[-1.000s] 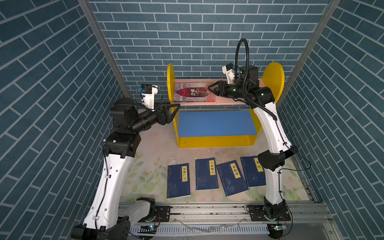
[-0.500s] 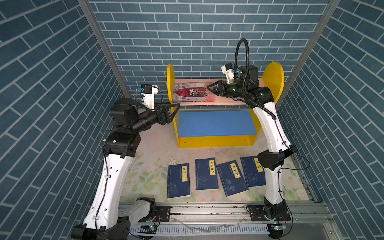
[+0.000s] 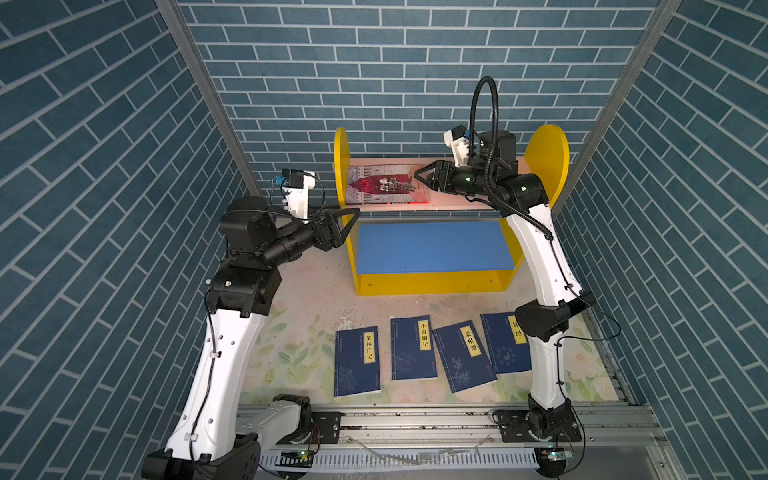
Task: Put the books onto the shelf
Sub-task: 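Push the paperback farther back on the pink shelf with the right gripper, then withdraw both grippers from the shelf and lower them toward the blue books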
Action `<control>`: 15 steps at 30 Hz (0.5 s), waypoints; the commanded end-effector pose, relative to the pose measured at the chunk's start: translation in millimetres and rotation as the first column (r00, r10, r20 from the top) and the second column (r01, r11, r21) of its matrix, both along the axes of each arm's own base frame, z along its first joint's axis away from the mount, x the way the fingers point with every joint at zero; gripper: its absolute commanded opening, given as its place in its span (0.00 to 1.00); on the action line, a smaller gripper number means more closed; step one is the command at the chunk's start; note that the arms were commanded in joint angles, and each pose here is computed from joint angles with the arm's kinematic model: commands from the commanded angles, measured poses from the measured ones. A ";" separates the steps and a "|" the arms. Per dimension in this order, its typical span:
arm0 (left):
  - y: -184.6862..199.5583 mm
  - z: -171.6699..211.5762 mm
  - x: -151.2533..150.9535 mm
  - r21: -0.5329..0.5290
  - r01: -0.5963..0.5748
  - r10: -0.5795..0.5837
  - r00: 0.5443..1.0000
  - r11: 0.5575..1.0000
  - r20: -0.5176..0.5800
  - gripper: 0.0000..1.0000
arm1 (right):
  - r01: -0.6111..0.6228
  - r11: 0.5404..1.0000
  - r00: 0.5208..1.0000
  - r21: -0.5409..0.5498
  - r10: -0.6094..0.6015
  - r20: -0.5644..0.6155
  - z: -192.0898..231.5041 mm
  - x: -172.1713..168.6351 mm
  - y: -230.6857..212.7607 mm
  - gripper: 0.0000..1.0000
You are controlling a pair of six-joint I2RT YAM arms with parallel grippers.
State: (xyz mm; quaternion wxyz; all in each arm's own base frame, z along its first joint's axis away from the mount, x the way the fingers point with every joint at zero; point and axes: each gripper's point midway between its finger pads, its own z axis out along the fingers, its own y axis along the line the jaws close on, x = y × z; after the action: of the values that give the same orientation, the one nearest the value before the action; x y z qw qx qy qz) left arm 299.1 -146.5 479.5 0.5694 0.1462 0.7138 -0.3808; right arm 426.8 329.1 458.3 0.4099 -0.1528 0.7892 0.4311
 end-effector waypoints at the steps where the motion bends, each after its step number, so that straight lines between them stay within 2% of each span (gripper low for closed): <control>1: 5.4 -9.0 -16.5 0.031 -0.013 0.013 1.000 0.999 -0.005 0.73 | 0.065 0.998 0.987 0.017 -0.067 0.145 56.1 -25.4 -33.5 0.59; 5: 13.3 -33.8 -31.8 0.054 -0.051 0.055 0.996 0.997 -0.072 0.74 | 0.095 0.994 0.963 0.050 -0.105 0.247 98.8 -55.8 -57.6 0.59; 9: 20.4 -72.6 -46.9 0.080 -0.079 0.092 0.980 0.994 -0.177 0.74 | 0.086 0.995 0.957 0.050 -0.096 0.273 116.0 -96.9 -75.5 0.57; 13: 23.5 -120.2 -61.2 0.097 -0.080 0.105 0.952 0.992 -0.286 0.74 | 0.046 0.999 0.967 -0.019 -0.040 0.253 97.9 -147.5 -83.9 0.55; 15: 22.1 -146.6 -65.2 0.101 -0.063 0.094 0.936 0.993 -0.339 0.73 | 0.013 0.998 0.978 -0.060 0.000 0.209 73.4 -170.1 -84.8 0.54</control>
State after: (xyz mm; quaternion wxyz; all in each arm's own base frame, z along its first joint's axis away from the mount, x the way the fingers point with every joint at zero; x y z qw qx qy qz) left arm 238.9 -127.1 371.5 0.4891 0.0929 0.7933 -0.3505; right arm 268.0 242.3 566.9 0.5148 -0.1820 0.7278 0.4149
